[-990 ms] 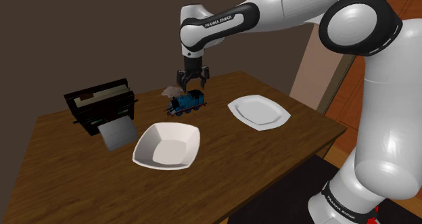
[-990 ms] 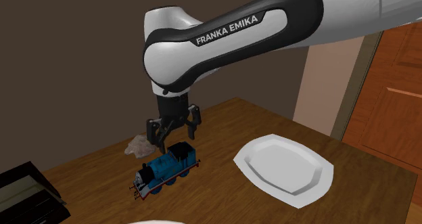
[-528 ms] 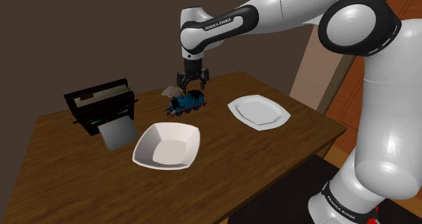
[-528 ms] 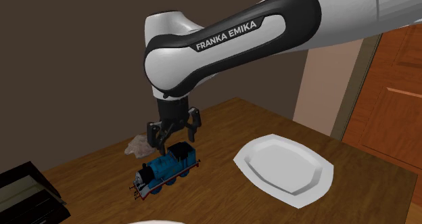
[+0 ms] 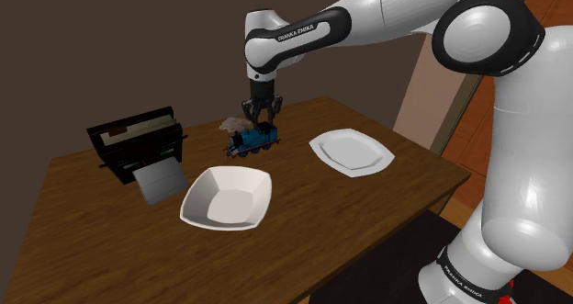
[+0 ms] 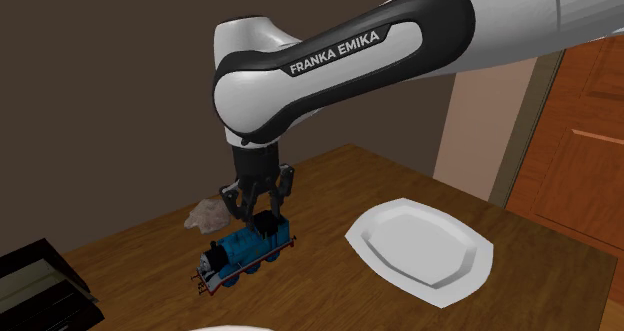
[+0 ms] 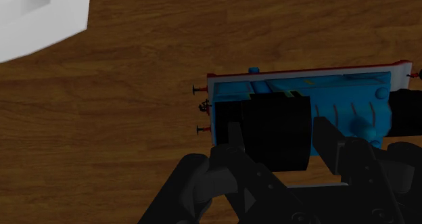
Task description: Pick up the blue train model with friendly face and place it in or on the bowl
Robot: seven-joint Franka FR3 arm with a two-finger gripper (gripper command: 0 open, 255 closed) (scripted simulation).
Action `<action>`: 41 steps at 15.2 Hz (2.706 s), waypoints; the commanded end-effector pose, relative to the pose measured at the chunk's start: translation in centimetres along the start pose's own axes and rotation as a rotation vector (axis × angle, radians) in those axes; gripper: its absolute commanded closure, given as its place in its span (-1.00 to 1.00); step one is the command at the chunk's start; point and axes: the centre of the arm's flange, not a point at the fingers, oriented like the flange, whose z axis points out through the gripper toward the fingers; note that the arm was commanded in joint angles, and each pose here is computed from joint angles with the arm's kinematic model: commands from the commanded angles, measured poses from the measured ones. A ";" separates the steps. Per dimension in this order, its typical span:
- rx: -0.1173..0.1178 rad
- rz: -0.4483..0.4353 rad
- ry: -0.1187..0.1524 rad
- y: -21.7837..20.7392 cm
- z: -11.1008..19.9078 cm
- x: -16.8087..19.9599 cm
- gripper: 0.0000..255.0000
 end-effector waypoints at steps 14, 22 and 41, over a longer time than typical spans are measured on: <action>0.000 0.000 0.000 0.0 -5.8 -0.1 1.00; 0.000 0.000 0.000 0.0 -10.0 -0.1 1.00; 0.000 0.000 0.000 -11.2 -16.2 -14.3 1.00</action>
